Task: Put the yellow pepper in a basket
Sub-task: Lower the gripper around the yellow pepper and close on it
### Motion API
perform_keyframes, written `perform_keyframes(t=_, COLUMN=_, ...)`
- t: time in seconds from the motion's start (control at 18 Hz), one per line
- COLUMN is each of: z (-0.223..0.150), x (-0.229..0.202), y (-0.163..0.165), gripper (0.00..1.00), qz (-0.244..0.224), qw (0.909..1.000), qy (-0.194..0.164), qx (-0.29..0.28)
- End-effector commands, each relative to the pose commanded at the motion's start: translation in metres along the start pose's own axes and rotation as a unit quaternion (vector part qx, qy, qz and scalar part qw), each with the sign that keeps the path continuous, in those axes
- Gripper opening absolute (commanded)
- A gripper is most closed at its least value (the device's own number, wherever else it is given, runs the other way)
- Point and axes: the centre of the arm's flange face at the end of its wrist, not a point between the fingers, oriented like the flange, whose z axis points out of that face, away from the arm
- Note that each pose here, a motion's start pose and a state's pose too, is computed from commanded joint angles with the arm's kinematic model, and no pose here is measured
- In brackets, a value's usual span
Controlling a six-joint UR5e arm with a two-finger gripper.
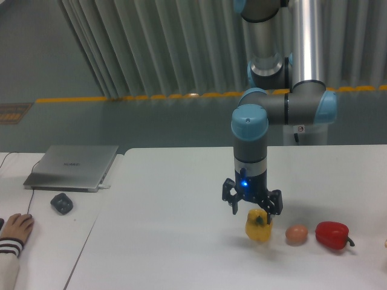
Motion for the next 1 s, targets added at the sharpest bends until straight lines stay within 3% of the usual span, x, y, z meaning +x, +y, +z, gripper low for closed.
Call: perform_keyframes(t=1.0, z=0.026, x=-0.004, y=0.002, gripper=1.00, qz=0.003, qw=0.9995, qy=-0.022, qx=-0.025)
